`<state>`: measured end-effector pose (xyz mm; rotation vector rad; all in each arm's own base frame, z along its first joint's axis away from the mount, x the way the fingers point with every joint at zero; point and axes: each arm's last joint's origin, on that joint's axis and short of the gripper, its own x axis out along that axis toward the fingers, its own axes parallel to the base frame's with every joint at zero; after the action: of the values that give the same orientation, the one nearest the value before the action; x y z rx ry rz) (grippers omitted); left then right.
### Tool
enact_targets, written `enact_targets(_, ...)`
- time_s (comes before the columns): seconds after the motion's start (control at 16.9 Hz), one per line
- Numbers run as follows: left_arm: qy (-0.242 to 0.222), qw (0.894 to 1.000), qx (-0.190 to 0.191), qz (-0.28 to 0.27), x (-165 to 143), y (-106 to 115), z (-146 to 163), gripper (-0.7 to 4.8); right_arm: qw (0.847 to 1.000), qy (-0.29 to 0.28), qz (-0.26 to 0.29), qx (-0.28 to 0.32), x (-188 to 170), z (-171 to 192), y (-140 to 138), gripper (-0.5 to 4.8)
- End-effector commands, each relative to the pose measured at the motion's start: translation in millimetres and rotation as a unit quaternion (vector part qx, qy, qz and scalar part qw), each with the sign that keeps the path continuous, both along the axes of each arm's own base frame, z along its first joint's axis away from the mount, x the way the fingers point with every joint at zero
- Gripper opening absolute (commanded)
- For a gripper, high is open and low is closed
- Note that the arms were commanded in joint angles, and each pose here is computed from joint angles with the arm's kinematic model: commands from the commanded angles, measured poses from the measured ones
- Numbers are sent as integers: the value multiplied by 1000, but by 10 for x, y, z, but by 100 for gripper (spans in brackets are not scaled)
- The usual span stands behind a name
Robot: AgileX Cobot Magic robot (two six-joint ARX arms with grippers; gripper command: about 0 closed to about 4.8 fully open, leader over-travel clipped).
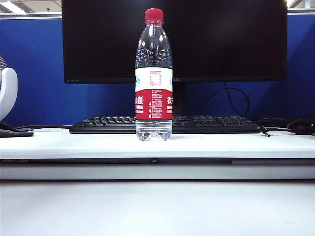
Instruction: Unscrew the cap from the plastic bottle on the table.
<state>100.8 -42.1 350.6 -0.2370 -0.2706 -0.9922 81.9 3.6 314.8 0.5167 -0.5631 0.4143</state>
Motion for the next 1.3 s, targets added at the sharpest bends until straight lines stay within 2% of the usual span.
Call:
enact_targets(0.06, 53, 992, 110, -39, 494, -226, -342, 8, 991, -16, 76, -108, 135, 475, 62, -6)
enact_targets(0.12, 62, 986, 150, -42, 777, -332, -546, 95, 975, 26, 150, -162, 345, 697, 96, -6)
enact_targets(0.24, 71, 981, 171, -58, 1036, -480, -767, 231, 951, 87, 230, -190, 615, 808, 140, -6)
enact_targets(0.41, 64, 979, 180, -64, 1273, -595, -985, 289, 926, 136, 296, -188, 916, 757, 281, -4)
enact_targets(0.47, 46, 978, 189, -74, 1332, -697, -1077, 346, 916, 154, 319, -188, 1045, 670, 397, -2)
enact_targets(0.53, 35, 978, 192, -76, 1381, -738, -1139, 430, 909, 170, 334, -185, 1112, 610, 485, -2)
enact_targets(0.59, 31, 979, 191, -70, 1428, -787, -1199, 479, 900, 176, 349, -194, 1179, 540, 612, -1)
enact_targets(0.65, 29, 981, 188, -45, 1489, -852, -1281, 479, 892, 176, 360, -210, 1238, 468, 763, -1)
enact_targets(0.83, 30, 983, 181, 12, 1599, -904, -1407, 479, 888, 184, 364, -213, 1278, 393, 958, -1)
enact_targets(1.0, 35, 983, 182, -1, 1714, -1000, -1525, 479, 890, 185, 352, -224, 1321, 349, 994, -1)
enact_targets(1.18, 42, 983, 179, -25, 1842, -1188, -1567, 479, 899, 193, 317, -234, 1336, 310, 1039, 0)
enact_targets(1.3, 37, 983, 176, -33, 1890, -1254, -1544, 479, 896, 207, 305, -247, 1357, 255, 1049, 0)
